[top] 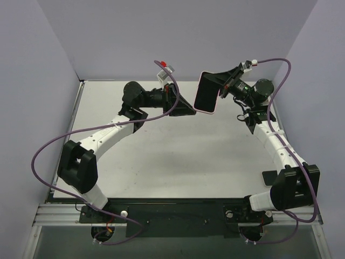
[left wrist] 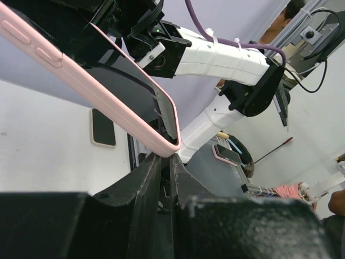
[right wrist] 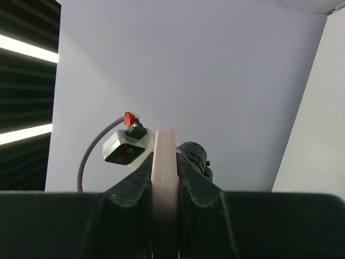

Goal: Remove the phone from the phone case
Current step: Remove the phone case from the phone.

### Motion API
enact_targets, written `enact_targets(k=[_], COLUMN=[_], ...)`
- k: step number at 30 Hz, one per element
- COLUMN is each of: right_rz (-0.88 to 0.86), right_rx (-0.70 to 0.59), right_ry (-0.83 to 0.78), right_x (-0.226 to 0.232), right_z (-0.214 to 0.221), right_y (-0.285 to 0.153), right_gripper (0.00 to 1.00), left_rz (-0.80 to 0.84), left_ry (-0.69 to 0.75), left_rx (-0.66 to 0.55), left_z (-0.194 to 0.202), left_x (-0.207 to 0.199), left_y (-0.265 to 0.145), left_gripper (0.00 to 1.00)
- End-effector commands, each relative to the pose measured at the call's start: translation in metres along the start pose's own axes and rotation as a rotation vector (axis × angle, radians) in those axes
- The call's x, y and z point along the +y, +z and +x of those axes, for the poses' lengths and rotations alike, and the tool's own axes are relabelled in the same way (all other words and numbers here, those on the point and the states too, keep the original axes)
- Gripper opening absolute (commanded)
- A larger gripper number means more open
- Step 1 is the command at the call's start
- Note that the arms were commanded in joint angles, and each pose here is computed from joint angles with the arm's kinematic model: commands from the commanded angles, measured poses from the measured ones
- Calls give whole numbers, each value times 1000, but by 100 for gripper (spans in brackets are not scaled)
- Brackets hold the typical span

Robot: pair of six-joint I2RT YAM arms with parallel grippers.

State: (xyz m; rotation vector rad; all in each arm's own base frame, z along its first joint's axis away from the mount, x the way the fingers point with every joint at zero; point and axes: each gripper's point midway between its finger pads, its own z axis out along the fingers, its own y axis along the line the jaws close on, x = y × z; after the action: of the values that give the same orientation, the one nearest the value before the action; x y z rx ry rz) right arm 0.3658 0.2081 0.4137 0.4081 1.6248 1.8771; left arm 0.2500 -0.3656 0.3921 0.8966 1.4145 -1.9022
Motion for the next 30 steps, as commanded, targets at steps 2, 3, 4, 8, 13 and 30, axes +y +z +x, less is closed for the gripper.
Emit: enact_targets(k=[2, 3, 4, 8, 13, 30], right_rz=[-209, -178, -158, -84, -50, -111], right_rx=[46, 27, 14, -63, -72, 7], right_ry=[-66, -98, -107, -255, -332, -370], right_x=[73, 68, 62, 49, 36, 43], right_z=[28, 25, 22, 4, -8, 5], right_y=[-7, -7, -8, -14, -13, -5], right_gripper=[0, 0, 0, 0, 0, 0], left_rz=[-141, -135, -128, -92, -88, -81], left_ry=[17, 21, 12, -17, -56, -325], left_rx=[-71, -74, -77, -76, -97, -181], left_z=[-11, -11, -7, 8, 17, -12], left_x=[32, 30, 30, 8, -26, -9], left_y=[3, 3, 1, -5, -16, 2], left_gripper=[0, 0, 0, 27, 70, 69])
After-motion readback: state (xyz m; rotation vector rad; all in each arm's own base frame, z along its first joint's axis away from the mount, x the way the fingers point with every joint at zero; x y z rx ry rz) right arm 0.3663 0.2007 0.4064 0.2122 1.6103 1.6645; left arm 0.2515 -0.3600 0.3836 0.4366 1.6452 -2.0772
